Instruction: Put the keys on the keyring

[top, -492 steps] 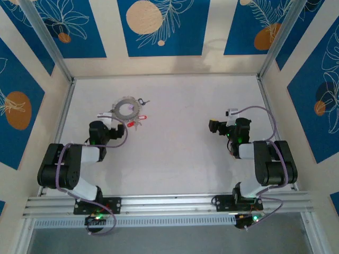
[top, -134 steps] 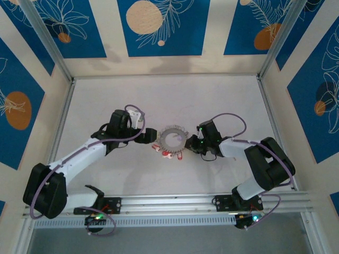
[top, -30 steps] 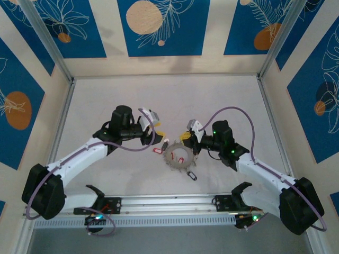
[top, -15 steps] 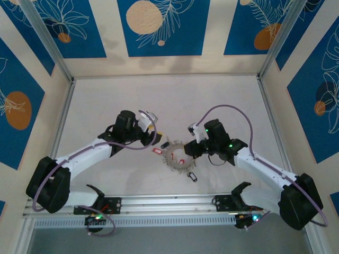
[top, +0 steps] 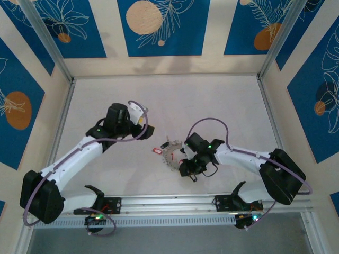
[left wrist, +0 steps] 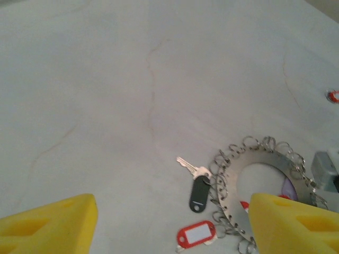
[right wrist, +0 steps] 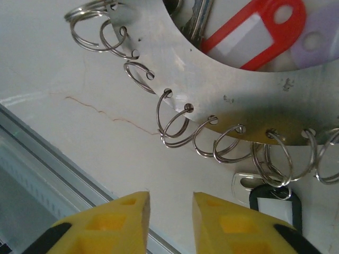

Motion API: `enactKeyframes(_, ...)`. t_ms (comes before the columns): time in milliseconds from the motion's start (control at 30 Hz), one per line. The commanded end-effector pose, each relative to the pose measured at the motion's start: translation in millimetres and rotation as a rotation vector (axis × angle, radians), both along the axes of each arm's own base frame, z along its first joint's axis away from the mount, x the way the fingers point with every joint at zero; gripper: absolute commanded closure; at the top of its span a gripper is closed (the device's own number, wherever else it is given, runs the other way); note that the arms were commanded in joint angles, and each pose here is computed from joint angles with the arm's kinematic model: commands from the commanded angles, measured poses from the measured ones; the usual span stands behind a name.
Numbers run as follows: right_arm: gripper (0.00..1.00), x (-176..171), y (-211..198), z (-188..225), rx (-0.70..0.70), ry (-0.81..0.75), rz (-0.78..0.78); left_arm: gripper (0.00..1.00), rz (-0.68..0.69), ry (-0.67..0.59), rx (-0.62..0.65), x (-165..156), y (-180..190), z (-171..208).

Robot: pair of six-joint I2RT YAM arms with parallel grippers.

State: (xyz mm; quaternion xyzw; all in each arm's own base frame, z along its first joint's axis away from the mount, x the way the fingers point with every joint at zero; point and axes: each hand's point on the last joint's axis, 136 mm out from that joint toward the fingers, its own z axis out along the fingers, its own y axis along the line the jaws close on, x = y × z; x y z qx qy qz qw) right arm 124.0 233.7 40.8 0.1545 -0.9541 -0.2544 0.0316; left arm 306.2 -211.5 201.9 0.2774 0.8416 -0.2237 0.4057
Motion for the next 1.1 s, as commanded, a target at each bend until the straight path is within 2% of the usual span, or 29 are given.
enactKeyframes(0, 0.68, 1, 1, -7, -0.025, 0.036, -0.031, 0.25, -0.005, 0.037, 0.030, -3, 12, -4)
enactKeyframes(67, 0.64, 6, -3, -17, -0.055, 0.035, -0.070, 0.24, 0.022, 0.042, 0.029, 3, 18, -7)
enactKeyframes(233, 0.64, 25, -29, -36, -0.164, -0.008, -0.200, 0.24, 0.051, 0.027, 0.000, 5, 22, -10)
enactKeyframes(367, 0.63, 47, -47, -36, -0.174, -0.074, -0.270, 0.24, 0.060, 0.011, -0.006, 1, 26, -7)
enactKeyframes(533, 0.60, 84, -68, -32, -0.094, -0.160, -0.385, 0.24, 0.067, -0.012, -0.012, 0, 28, -2)
enactKeyframes(600, 0.59, 86, -68, -30, -0.031, -0.128, -0.415, 0.24, 0.069, -0.015, -0.014, -1, 28, -1)
enactKeyframes(800, 0.58, 82, -68, -10, 0.037, -0.150, -0.450, 0.23, 0.063, -0.018, -0.019, -1, 27, -1)
enactKeyframes(933, 0.65, 83, -74, 4, 0.034, -0.178, -0.484, 0.23, 0.054, -0.019, -0.026, -2, 26, 0)
enactKeyframes(1000, 0.73, 82, -75, 6, 0.007, -0.170, -0.479, 0.23, 0.056, -0.025, -0.023, -2, 27, 0)
enactKeyframes(1067, 0.76, 78, -72, 5, -0.020, -0.161, -0.470, 0.23, 0.060, -0.029, -0.021, -2, 27, 0)
